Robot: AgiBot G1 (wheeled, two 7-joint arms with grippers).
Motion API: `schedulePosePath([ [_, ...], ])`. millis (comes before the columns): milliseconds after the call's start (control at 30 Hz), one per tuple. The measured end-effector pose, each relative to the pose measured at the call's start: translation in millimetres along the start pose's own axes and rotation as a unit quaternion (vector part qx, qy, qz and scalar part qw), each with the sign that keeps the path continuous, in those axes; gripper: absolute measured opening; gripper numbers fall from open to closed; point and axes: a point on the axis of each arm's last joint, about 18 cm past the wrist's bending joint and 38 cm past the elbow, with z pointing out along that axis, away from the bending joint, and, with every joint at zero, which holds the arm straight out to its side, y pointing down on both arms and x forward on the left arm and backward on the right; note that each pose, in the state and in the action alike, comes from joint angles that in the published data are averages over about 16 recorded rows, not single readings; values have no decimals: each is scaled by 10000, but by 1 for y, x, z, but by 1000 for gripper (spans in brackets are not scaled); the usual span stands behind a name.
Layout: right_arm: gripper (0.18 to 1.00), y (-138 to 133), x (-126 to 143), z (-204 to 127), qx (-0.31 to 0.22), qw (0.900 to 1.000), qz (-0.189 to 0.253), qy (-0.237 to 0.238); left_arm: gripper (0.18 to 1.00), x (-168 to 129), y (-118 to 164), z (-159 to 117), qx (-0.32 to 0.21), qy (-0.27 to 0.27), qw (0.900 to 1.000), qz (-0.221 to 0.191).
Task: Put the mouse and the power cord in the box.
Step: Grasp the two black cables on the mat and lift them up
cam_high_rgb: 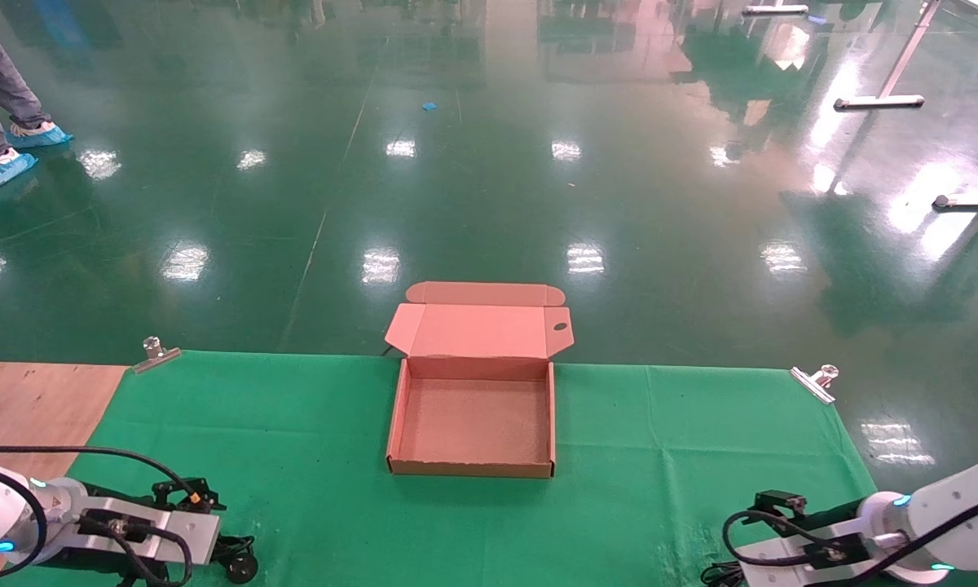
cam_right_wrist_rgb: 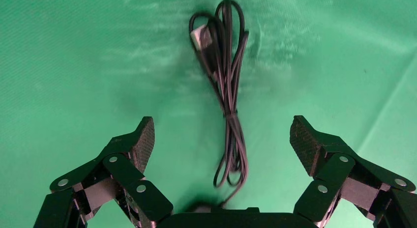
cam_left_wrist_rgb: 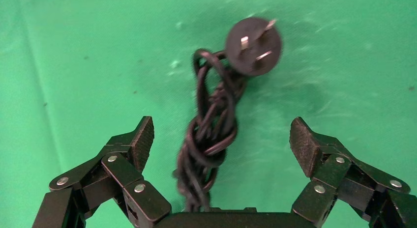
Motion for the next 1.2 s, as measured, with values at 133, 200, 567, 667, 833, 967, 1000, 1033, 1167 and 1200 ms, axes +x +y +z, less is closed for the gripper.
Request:
schedulePosePath([
  [133,1001,-3,4,10,34,10000,1,4,1001,-2,6,3,-141,-132,9998,-45],
  [200,1001,-4,5,14,54,10000,1,3,1001,-3,9,5,-216,-198,9995,-68],
  [567,1001,-5,10,22,212,9998,36,-23,1001,-4,20,13,-519,-448,9975,-142],
  [667,1001,-4,9,22,250,9997,46,-34,998,-3,21,14,-537,-453,9974,-142],
  [833,993,-1,8,21,295,9995,63,-54,987,-2,22,13,-535,-441,9975,-151],
  [967,977,2,8,20,310,9995,69,-67,966,-1,22,13,-520,-416,9977,-153],
  [1000,971,3,8,19,313,9995,71,-69,961,-1,22,13,-515,-408,9977,-152],
  [1033,966,3,8,19,315,9995,72,-72,950,0,22,13,-510,-401,9978,-152],
  [1167,929,5,9,17,326,9994,74,-80,908,0,23,12,-493,-389,9979,-159],
  [1200,917,5,9,17,329,9994,74,-81,899,0,23,11,-489,-389,9979,-161],
])
